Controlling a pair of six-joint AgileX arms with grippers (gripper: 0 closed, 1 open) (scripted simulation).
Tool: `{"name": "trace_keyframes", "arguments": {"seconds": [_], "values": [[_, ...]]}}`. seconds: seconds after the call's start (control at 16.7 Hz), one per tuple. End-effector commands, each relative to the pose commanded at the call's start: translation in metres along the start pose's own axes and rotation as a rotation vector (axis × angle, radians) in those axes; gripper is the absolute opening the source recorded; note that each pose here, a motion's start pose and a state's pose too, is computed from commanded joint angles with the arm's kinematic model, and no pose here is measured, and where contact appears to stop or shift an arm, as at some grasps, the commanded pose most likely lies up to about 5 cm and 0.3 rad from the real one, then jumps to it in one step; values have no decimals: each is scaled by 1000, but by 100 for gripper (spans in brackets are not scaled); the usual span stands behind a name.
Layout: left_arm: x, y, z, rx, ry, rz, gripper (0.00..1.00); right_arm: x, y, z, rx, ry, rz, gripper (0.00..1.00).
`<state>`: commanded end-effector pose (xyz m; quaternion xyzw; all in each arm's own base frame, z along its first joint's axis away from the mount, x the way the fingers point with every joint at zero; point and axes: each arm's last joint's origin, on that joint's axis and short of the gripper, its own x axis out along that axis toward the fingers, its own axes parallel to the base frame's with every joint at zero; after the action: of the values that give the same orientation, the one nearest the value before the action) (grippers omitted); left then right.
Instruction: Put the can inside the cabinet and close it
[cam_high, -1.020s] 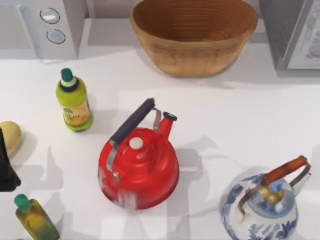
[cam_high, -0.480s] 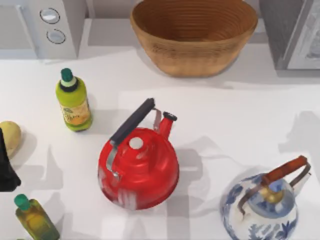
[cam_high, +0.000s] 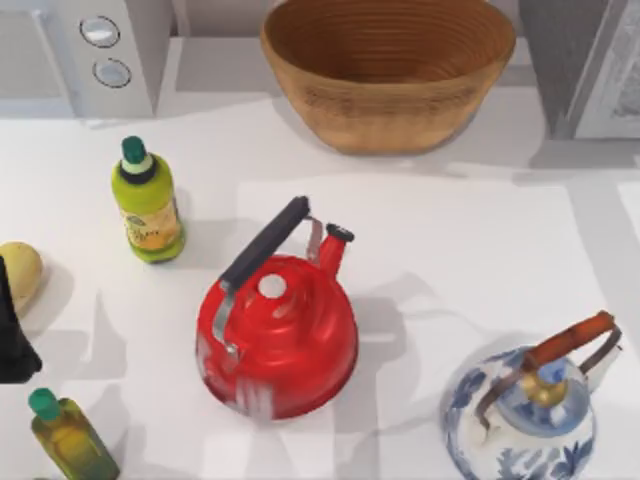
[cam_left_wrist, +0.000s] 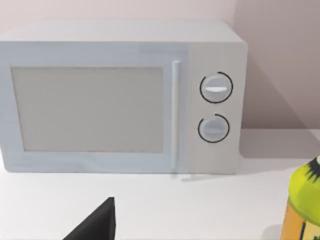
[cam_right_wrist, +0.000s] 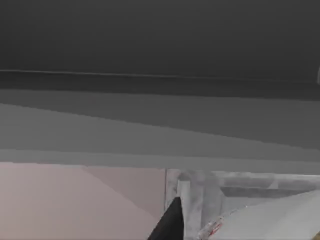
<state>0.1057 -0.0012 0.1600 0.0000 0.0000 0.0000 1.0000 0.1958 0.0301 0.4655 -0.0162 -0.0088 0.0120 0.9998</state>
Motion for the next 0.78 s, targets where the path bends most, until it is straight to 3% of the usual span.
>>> {"name": "trace_keyframes", "arguments": {"seconds": [0.36, 0.78], "values": [[0, 0, 0, 0, 0, 0, 100, 55, 13, 39, 25, 25, -19, 0], [0, 0, 0, 0, 0, 0, 100, 61, 13, 43, 36, 23, -24, 0]]}}
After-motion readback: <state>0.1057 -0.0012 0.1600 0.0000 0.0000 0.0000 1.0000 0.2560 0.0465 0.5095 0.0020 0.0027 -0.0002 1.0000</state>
